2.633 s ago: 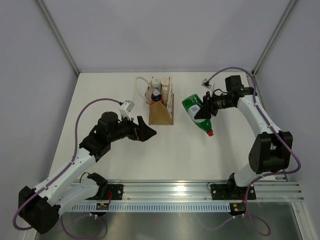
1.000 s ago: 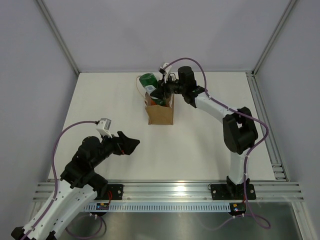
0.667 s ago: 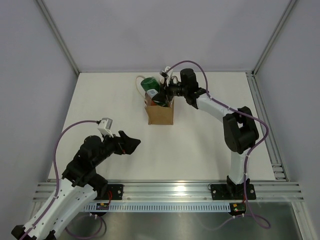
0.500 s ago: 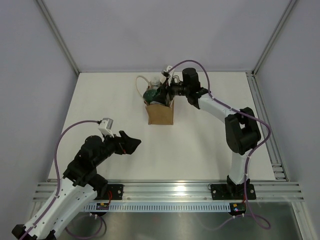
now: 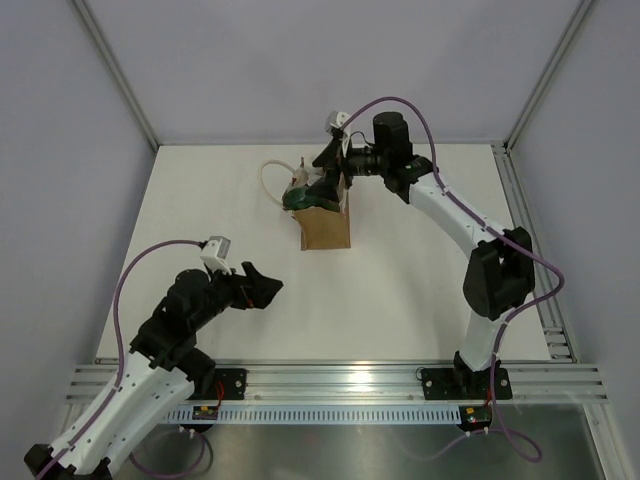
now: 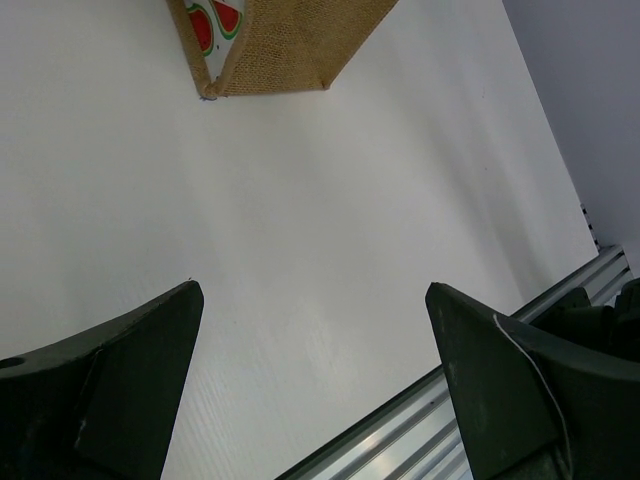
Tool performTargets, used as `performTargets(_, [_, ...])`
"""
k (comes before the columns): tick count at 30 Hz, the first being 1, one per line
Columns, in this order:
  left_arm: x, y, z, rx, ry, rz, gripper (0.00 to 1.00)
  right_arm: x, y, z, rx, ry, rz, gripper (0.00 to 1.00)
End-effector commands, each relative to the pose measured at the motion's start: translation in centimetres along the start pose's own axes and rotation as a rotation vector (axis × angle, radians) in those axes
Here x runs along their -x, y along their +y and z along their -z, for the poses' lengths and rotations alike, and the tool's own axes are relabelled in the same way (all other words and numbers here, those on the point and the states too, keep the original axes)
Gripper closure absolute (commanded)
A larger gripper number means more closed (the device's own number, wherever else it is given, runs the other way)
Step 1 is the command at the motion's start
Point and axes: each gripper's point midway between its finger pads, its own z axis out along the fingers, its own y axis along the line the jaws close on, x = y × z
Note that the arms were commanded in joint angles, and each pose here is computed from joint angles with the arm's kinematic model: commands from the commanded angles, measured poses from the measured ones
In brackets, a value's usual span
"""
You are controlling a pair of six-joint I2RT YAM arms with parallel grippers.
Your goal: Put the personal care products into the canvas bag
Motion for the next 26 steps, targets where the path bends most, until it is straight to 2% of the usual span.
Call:
performTargets(1, [1.7, 0.1, 0.2, 0.035, -0.044, -0.053, 0.01, 7.5, 3.5, 4.4, 0.028, -0.03, 0.032, 0.06])
performTargets(4, [2.9, 0.2, 0.9, 0.066, -0.07, -0.077, 0.01, 8.9, 3.2, 7.7, -0.12, -0.007, -0.079, 0.04])
performTargets(5, [3.1, 0.4, 1.1, 0.083, -0.075, -0.081, 0.01, 8.5, 1.9, 9.5, -0.201, 0.009, -0.124, 0.01])
performTargets(7, [4.4, 0.3, 1.7, 0.104, -0.114, -0.086, 0.01, 6.8, 0.9, 12.9, -0.366, 0.036, -0.266, 0.01])
performTargets(9, [5.3, 0.5, 2.3, 0.132, -0.145, -0.093, 0.01, 4.6, -2.1, 17.8, -0.646, 0.058, -0.369, 0.01])
performTargets(10, [5.9, 0.4, 2.7, 0.139, -0.161, -0.102, 0.01, 3.6, -1.5, 20.1, -0.753, 0.057, -0.407, 0.0])
performTargets(12, [7.0, 0.5, 3.5, 0.158, -0.205, -0.109, 0.01, 2.2, -2.5, 24.8, -1.021, 0.061, -0.414, 0.01])
performTargets(15, [8.3, 0.9, 4.6, 0.199, -0.259, -0.128, 0.01, 0.1, -0.5, 29.6, -1.232, 0.095, -0.355, 0.0])
performTargets(20, [8.6, 1.3, 5.0, 0.223, -0.274, -0.14, 0.01, -2.4, 2.2, 33.2, -1.37, 0.149, -0.308, 0.0])
performTargets(26, [8.3, 0.9, 4.6, 0.209, -0.244, -0.149, 0.01, -2.4, 3.5, 34.1, -1.376, 0.159, -0.272, 0.0])
